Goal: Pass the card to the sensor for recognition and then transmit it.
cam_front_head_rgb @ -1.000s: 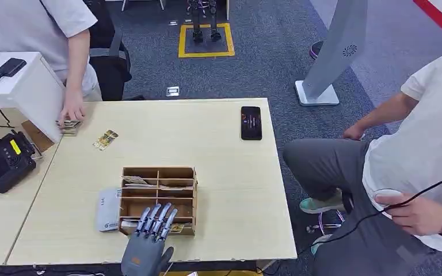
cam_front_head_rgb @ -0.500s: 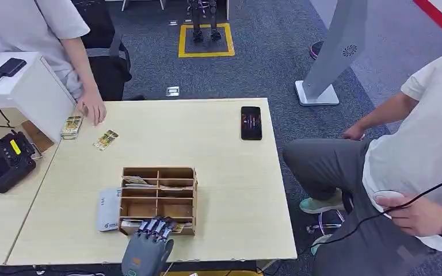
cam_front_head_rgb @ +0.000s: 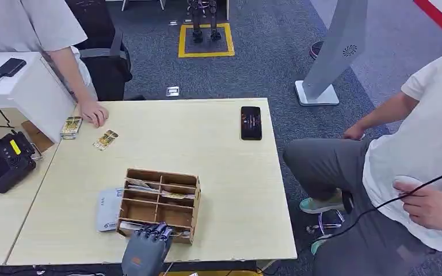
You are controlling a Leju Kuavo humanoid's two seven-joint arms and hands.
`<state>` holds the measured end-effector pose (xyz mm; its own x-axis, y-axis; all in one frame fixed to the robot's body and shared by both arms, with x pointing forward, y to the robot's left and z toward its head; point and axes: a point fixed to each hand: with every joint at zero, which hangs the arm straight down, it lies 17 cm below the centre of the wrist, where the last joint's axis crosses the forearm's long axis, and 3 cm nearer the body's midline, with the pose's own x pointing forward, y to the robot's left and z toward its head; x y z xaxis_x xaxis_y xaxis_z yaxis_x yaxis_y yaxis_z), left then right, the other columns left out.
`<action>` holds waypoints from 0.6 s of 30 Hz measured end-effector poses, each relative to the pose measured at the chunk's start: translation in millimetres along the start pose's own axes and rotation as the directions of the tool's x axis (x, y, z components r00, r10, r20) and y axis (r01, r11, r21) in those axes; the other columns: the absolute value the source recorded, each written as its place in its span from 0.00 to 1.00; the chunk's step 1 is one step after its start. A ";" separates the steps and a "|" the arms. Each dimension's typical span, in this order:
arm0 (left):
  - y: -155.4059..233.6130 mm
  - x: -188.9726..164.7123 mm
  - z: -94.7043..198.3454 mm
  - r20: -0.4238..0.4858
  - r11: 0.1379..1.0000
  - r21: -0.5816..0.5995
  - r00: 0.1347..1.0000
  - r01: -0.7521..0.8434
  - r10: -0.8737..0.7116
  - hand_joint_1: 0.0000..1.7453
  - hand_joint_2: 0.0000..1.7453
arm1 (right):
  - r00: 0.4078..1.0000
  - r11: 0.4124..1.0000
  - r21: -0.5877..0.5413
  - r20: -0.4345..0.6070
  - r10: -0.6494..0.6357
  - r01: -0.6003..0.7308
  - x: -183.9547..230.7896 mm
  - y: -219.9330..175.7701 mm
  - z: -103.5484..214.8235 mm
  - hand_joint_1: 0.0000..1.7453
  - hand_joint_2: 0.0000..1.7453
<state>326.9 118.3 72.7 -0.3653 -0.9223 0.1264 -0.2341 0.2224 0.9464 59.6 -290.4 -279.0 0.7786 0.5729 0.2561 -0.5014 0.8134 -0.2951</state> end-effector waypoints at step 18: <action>49.6 41.9 -6.3 0.236 0.968 0.019 0.942 -0.251 0.240 1.00 1.00 | 1.000 1.000 0.004 0.012 -0.003 0.003 2.6 1.0 0.1 0.00 1.00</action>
<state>305.7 88.7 126.8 -0.6127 -0.7406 0.2757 -0.1520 0.4527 0.8786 61.1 -288.0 -278.6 0.7754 0.5719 0.2676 -0.5008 0.8152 -0.2910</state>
